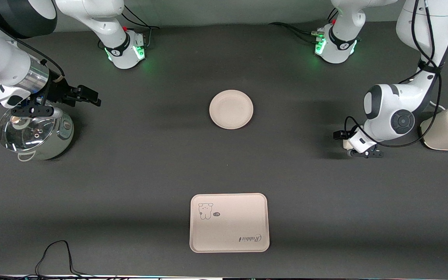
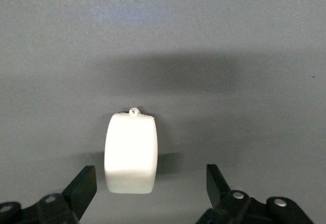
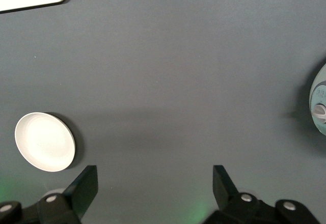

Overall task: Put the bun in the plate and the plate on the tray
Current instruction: 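Close the left gripper on the bun and lift it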

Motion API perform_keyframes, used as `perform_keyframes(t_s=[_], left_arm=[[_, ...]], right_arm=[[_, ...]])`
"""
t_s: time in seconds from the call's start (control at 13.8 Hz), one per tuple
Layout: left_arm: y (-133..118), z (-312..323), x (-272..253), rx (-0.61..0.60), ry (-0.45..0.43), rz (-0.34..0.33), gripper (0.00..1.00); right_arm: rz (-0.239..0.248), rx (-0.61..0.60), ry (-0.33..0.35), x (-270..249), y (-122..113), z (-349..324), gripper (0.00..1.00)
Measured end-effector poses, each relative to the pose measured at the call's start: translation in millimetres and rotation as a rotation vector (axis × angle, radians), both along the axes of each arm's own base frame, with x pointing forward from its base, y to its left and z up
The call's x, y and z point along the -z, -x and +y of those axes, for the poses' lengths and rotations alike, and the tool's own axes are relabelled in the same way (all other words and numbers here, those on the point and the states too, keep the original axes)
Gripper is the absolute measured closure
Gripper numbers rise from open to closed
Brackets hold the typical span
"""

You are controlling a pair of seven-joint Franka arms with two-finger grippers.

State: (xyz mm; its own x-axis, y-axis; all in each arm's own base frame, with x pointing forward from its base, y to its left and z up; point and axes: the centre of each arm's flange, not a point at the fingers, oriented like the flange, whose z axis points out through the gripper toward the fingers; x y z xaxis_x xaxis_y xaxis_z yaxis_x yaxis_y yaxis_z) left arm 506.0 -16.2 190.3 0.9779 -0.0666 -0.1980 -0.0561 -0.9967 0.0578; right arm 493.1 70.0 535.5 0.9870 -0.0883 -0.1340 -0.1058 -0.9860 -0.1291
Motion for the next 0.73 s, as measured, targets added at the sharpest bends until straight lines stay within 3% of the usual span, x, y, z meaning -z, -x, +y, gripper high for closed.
perform_keyframes(t_s=[0.15,0.29,0.36,0.73], left_arm=[[-1.5,1.2,0.2,0.007,0.001,-0.016,0.1],[-1.8,1.2,2.4,0.01,0.002,-0.02,0.25],[-1.4,1.2,4.0,0.011,0.002,-0.018,0.25],[-2.2,1.6,3.8,0.014,0.002,-0.018,0.78]], right_arm=[[0.0,-0.003,0.0,0.2,0.2,1.4,0.0],[0.0,-0.006,0.001,0.2,0.5,3.3,0.0],[0.0,-0.008,0.001,0.2,0.6,4.1,0.0],[0.003,-0.02,0.0,1.2,1.4,4.5,0.0]])
